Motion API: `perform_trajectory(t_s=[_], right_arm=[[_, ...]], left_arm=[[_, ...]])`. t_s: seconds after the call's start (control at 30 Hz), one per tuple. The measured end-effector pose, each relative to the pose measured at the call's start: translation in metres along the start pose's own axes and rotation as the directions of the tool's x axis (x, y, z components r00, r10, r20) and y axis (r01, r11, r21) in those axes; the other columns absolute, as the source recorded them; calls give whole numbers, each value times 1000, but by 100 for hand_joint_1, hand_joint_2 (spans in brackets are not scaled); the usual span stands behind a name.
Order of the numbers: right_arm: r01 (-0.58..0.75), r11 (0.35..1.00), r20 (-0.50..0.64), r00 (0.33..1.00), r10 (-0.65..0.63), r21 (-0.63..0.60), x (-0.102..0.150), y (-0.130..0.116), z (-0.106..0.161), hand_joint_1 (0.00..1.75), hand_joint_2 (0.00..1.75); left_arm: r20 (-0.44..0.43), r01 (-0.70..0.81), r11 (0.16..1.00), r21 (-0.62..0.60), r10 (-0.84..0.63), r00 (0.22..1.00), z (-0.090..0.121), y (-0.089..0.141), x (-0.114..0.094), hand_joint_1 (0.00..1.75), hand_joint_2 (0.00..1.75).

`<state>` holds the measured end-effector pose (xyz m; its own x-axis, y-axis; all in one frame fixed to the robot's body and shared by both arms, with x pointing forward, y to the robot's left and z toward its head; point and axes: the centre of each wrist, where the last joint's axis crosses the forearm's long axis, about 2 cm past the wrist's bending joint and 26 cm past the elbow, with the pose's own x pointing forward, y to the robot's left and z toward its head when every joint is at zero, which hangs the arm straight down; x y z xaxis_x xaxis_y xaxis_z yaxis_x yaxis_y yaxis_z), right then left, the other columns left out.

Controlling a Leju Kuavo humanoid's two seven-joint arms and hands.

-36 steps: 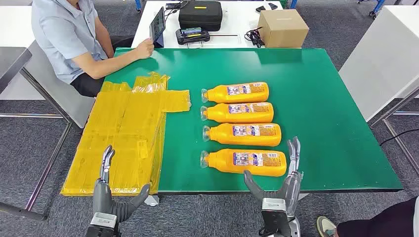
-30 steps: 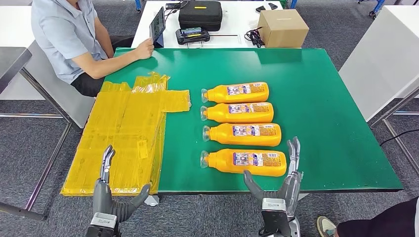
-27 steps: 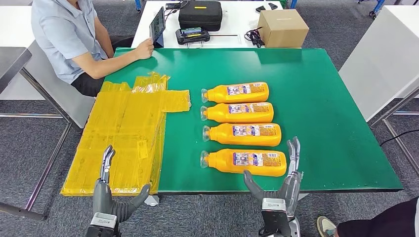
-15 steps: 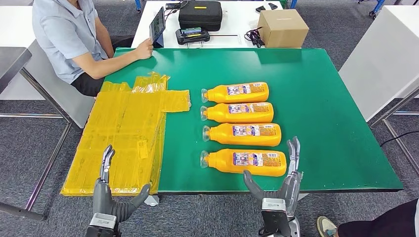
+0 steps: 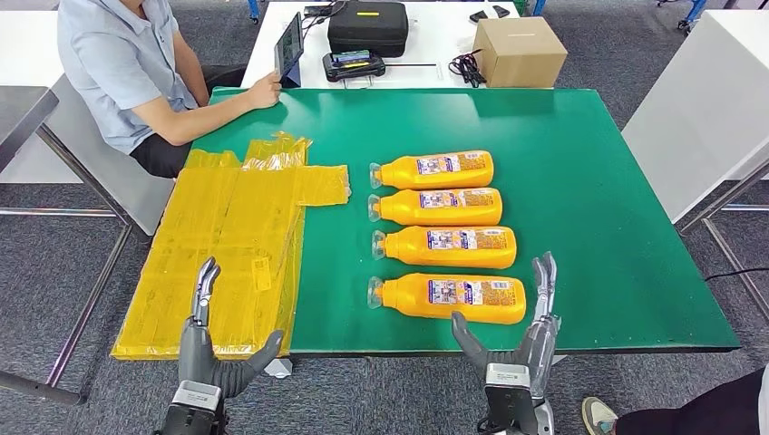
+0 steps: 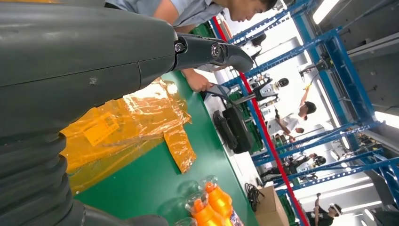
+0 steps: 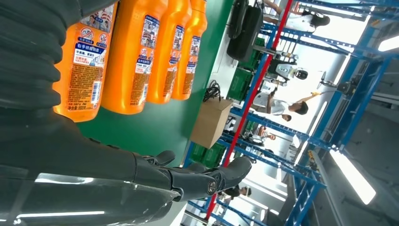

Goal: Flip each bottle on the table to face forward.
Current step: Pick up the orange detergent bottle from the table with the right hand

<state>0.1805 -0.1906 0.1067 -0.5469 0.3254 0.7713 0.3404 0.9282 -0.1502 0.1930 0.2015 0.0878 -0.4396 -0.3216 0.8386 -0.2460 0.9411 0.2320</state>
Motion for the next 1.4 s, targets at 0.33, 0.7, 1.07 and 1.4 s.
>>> perform_trajectory(t_s=[0.33, 0.7, 1.07, 1.4], right_arm=[[-256, 955, 23, 967, 255, 148, -22, -13, 7, 0, 175], [-500, 822, 90, 864, 495, 272, -49, -32, 8, 0, 175], [-554, 748, 100, 822, 560, 365, -71, -47, 4, 0, 175], [-563, 683, 129, 807, 577, 466, -85, -58, -8, 0, 175]], left_arm=[[-24, -36, 998, -45, 35, 999, -10, -28, -4, 0, 175], [-34, -101, 988, -118, 97, 995, -6, -54, -2, 0, 175], [-24, -140, 973, -184, 138, 990, -7, -70, 4, 0, 175], [0, -176, 960, -217, 180, 984, -14, -81, 12, 0, 175]])
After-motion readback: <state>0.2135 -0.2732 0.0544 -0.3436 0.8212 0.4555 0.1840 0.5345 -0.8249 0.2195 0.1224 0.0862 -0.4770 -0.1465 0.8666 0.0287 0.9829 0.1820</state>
